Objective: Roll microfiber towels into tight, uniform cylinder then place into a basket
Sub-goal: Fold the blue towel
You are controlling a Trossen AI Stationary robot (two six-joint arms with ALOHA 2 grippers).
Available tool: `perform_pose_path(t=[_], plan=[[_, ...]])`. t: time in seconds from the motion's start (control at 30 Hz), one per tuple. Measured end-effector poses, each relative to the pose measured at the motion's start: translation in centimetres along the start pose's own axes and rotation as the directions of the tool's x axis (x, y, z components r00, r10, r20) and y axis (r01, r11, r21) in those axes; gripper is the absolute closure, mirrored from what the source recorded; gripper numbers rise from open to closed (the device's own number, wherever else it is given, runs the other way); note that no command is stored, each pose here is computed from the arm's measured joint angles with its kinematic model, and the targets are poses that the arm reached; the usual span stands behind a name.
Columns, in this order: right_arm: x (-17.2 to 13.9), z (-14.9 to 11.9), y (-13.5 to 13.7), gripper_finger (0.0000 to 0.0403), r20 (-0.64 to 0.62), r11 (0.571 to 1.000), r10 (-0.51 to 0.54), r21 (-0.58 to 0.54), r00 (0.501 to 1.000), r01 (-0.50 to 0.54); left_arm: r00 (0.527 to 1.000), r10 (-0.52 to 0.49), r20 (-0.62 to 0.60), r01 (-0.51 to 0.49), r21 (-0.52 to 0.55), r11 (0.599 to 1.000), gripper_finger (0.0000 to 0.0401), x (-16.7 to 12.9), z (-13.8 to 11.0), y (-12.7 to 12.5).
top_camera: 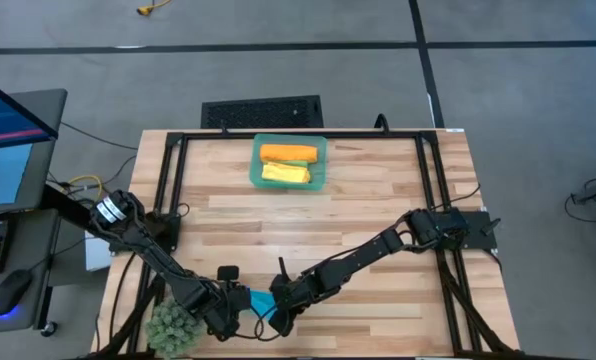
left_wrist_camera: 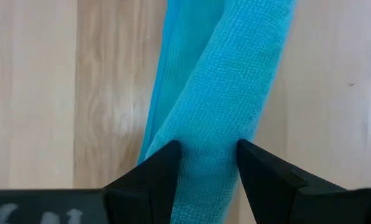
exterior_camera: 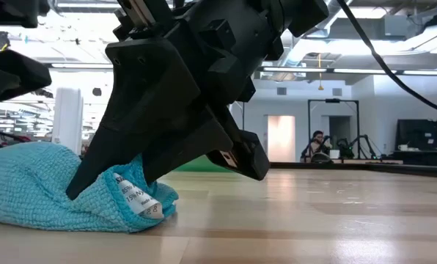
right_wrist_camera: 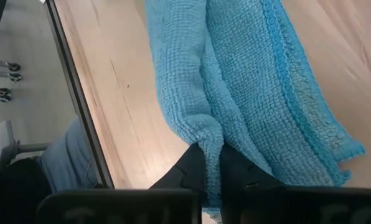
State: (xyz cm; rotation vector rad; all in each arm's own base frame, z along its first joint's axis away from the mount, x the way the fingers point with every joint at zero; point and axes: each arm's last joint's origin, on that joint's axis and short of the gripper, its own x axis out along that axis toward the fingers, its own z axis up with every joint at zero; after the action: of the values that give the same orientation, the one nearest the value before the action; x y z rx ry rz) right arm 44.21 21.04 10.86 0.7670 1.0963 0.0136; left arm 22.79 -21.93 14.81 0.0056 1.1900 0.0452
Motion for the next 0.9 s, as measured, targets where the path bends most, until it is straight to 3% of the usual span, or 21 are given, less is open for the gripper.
perform_pose_path(t=[0.67,0.9], plan=[[0.1,0.8,0.5,0.0352,0.06,0.981,0.089,-0.177,0.994,-0.077,0.999,-0.041,-0.02,0.04,-0.066,0.997,0.0244,1.1,-0.8,0.6],[0.1,1.3,0.3,0.0352,0.054,0.981,0.1,-0.175,0.994,-0.089,0.999,-0.042,-0.022,0.04,-0.066,0.997,0.0244,1.2,-0.9,0.6]])
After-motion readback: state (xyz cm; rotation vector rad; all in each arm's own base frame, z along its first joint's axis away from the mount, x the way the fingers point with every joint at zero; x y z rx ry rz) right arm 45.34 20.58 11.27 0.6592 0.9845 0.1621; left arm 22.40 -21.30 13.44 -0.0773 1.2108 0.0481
